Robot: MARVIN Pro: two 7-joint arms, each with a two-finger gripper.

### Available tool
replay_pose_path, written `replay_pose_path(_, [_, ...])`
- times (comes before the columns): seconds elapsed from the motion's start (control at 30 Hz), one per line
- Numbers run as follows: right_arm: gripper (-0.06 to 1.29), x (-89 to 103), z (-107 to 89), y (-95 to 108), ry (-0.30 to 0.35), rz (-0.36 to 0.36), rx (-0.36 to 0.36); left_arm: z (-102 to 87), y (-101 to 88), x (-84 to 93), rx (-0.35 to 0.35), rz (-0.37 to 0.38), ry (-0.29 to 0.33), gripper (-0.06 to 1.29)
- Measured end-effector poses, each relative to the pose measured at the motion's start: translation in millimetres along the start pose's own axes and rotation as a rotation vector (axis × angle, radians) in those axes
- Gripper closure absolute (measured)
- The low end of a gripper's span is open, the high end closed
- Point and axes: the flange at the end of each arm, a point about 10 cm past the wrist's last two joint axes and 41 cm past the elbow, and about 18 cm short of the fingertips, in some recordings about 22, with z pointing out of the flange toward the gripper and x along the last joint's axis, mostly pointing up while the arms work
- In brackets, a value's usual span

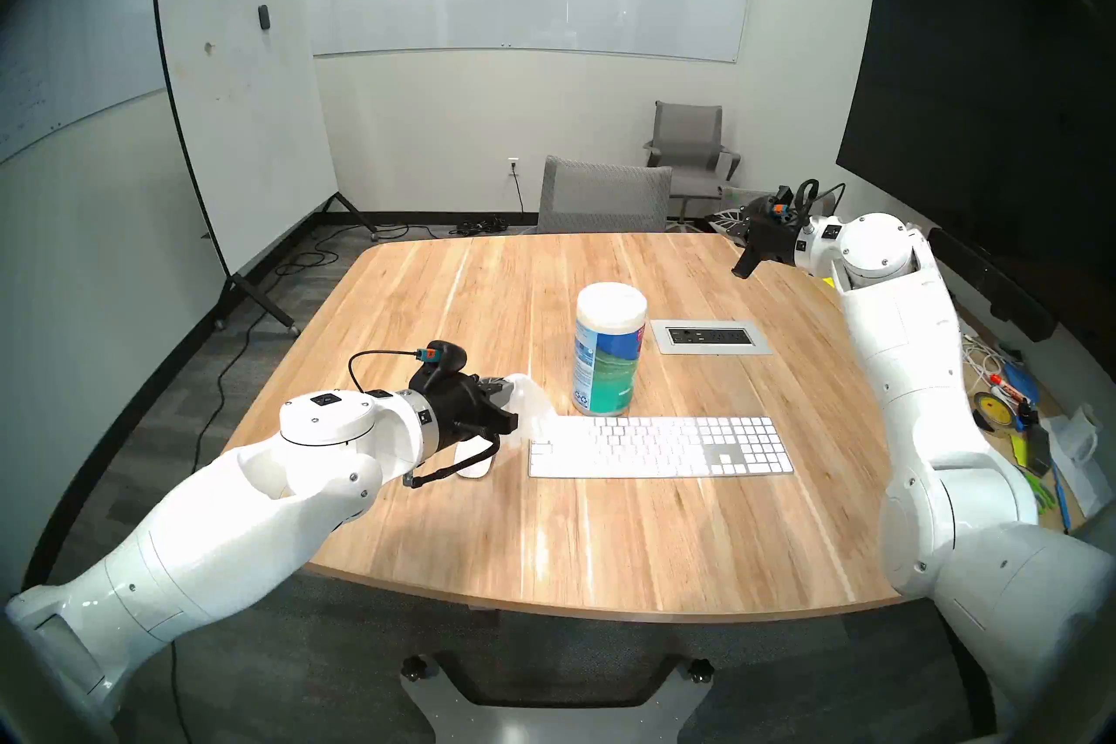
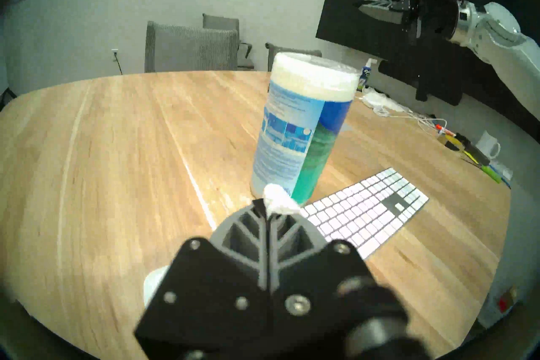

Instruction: Wipe the keyboards and mice with a disinfecting wipe, then set the wipe down

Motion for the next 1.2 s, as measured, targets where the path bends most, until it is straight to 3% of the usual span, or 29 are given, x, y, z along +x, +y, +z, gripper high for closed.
replay_pose_path(0.3, [1.25,0.0,0.0,0,0.0,0.0,0.0,-30.8,-15.4,31.5,0.083,0.008,0.097,1.25])
replay_pose_path(0.63, [1.25,0.0,0.0,0,0.0,0.0,0.0,-65.1,-23.2,50.6,0.134,0.015,0.167,1.25])
replay_pose_path(0.93, [1.25,0.0,0.0,0,0.0,0.0,0.0,-81.3,-23.9,47.9,0.173,-0.036,0.226,1.25])
replay_pose_path(1.2, [1.25,0.1,0.0,0,0.0,0.0,0.0,-84.1,-48.8,39.0,0.266,-0.114,0.288,1.25])
